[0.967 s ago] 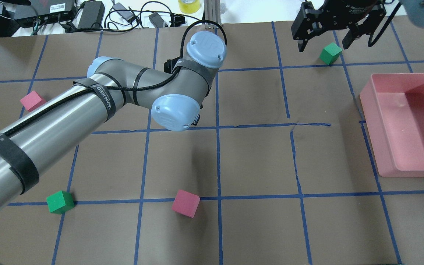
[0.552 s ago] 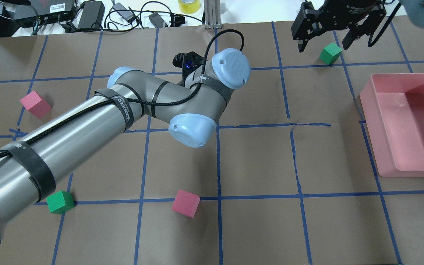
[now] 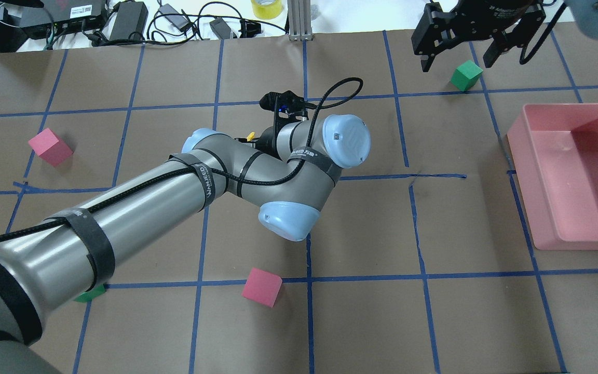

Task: Align button upright
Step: 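Lift the switch and rotate the left wrist to turn the cap upward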

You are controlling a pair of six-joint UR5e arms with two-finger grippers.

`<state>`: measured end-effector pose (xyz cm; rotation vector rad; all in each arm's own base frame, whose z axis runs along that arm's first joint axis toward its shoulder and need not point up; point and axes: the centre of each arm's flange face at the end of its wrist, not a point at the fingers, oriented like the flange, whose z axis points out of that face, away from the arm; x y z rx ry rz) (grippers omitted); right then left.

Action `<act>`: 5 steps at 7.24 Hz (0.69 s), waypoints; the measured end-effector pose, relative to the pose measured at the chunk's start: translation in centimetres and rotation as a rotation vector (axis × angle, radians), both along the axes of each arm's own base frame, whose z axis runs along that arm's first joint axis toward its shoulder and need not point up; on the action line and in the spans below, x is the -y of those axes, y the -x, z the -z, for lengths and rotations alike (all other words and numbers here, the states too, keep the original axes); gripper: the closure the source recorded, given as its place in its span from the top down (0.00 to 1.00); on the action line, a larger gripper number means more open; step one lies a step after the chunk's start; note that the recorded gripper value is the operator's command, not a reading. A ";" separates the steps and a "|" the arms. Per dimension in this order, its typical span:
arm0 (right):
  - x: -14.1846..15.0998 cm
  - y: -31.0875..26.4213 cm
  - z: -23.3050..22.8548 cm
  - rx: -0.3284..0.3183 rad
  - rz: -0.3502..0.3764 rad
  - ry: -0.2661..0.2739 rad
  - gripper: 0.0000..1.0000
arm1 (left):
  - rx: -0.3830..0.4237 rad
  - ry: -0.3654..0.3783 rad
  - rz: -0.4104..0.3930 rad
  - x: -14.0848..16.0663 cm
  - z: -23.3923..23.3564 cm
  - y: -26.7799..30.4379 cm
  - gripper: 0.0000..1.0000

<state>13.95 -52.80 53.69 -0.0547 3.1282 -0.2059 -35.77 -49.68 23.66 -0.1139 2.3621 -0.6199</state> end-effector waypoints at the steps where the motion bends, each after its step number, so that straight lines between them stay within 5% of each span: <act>1: 0.0 0.0 0.0 0.001 -0.001 0.000 1.00 | 0.070 0.003 0.010 -0.4 1.2 0.1 0.00; 5: 0.0 0.0 0.1 0.000 -0.002 -0.006 1.00 | 0.259 0.014 0.058 -1.8 5.2 1.4 0.00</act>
